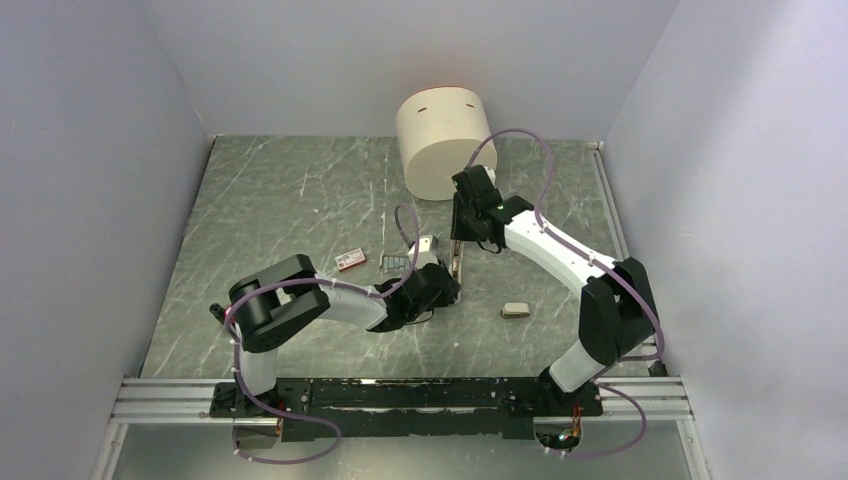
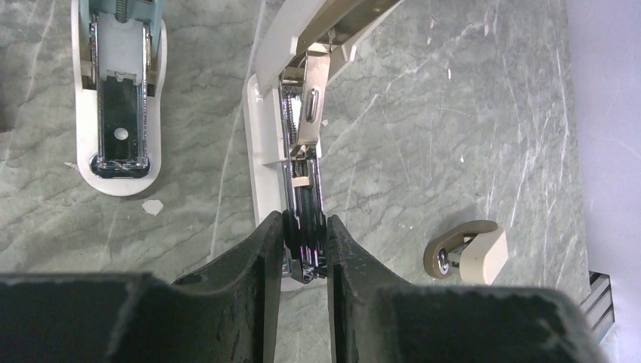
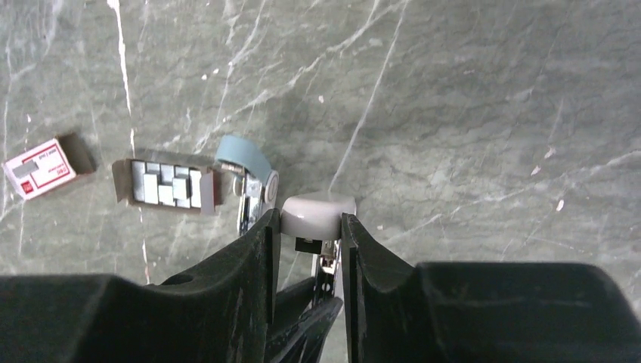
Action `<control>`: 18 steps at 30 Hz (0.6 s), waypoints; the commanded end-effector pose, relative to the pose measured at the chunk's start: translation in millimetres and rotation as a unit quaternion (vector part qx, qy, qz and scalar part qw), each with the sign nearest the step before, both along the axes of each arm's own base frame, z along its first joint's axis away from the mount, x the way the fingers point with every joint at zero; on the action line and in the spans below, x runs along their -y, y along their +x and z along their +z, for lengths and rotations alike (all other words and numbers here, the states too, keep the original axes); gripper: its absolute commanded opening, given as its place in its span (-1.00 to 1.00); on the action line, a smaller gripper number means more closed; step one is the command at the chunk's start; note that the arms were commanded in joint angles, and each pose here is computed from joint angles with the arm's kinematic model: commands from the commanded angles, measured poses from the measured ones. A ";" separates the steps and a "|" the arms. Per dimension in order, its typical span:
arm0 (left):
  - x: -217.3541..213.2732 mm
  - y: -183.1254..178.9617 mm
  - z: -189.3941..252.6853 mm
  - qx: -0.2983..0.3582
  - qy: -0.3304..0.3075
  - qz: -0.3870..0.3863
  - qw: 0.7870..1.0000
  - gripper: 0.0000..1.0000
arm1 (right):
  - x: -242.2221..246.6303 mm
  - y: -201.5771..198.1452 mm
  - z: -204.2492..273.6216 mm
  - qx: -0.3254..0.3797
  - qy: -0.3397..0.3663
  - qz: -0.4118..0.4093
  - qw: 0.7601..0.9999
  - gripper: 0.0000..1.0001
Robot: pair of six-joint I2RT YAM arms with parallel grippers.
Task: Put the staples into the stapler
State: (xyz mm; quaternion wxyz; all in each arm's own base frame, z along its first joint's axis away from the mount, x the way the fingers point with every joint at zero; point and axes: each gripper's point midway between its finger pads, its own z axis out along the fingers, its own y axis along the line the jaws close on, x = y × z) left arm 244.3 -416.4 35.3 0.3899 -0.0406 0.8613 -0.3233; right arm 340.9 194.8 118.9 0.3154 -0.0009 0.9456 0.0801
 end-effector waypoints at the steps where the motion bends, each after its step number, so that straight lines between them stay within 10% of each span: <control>1: -19.8 -31.4 -36.1 -0.036 0.076 -0.028 0.996 -0.46 | 17.0 -3.1 -25.5 -0.020 -0.050 0.000 0.999 -0.33; 18: -26.1 -28.0 -37.9 -0.037 0.097 -0.010 0.995 -0.41 | 29.8 -6.8 -47.9 -0.035 -0.079 -0.019 0.996 -0.18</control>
